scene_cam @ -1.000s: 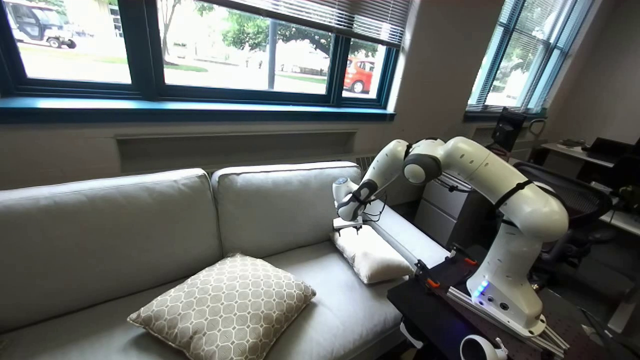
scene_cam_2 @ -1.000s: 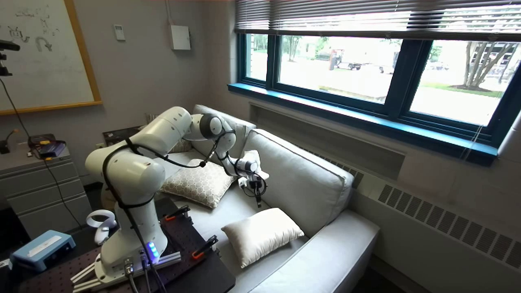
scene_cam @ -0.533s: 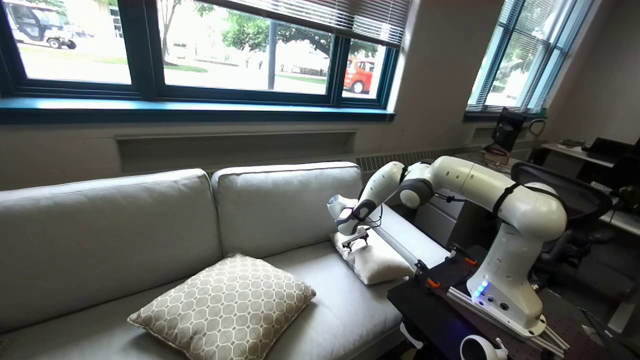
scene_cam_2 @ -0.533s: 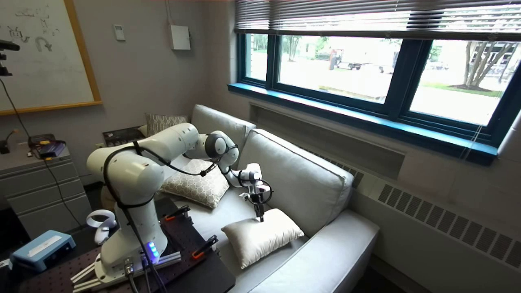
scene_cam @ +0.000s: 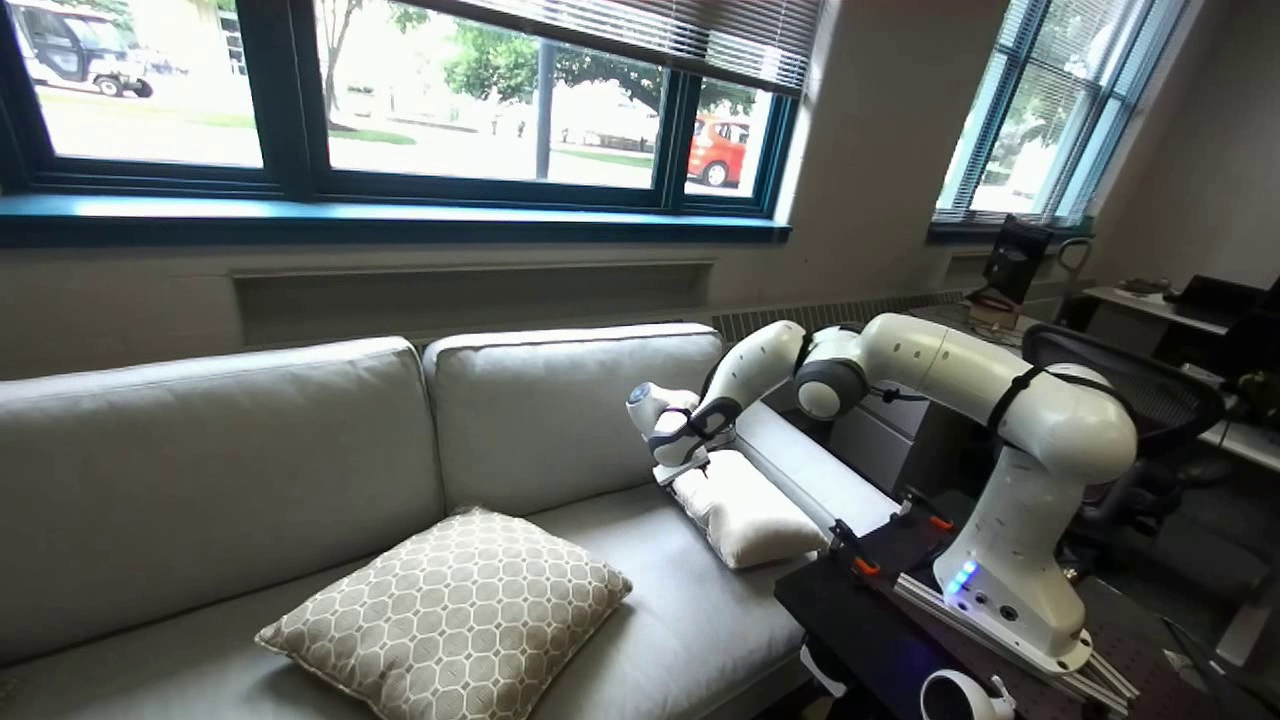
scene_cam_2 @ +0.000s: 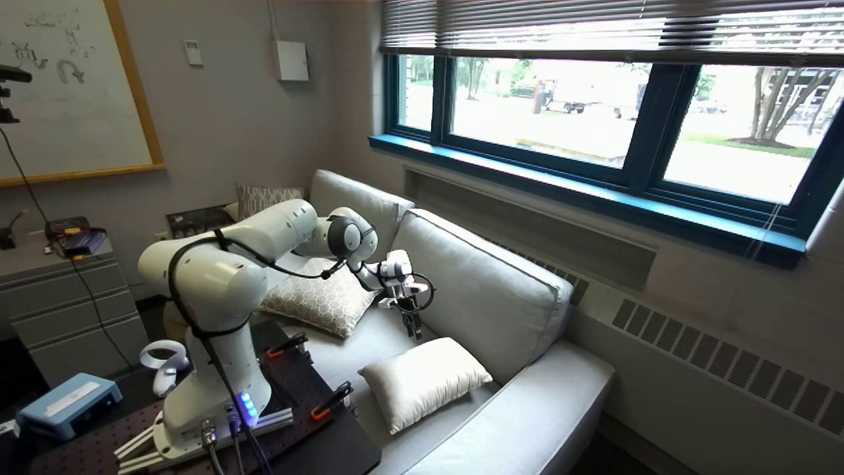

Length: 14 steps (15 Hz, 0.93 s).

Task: Place the small pillow against the right armrest of the sofa, place the pillow in the middle of the sofa in front of the small pillow on the right

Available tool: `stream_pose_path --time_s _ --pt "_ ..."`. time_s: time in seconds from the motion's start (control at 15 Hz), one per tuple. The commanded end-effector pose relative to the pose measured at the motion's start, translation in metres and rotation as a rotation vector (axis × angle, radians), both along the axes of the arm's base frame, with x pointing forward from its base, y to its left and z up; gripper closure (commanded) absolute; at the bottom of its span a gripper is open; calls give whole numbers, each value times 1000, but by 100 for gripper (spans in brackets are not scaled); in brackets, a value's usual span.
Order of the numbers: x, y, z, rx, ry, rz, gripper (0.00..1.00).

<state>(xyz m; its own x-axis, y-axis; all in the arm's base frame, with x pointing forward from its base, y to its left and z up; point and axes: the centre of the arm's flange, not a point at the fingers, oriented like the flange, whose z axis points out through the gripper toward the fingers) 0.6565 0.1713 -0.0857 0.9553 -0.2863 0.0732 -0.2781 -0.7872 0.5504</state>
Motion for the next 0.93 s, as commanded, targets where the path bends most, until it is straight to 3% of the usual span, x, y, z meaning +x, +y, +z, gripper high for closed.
stream_pose_path --time_s 0.0,0.53,0.6,0.8,0.87 --pt "45 22 -23 -9 -1 36 0" --pt "34 6 -72 -21 70 -3 0" --pt "-17 -10 -19 -26 45 6 0" --pt "-20 -9 -22 -20 53 2 0" --pt "-20 -27 -8 -24 31 -38 0"
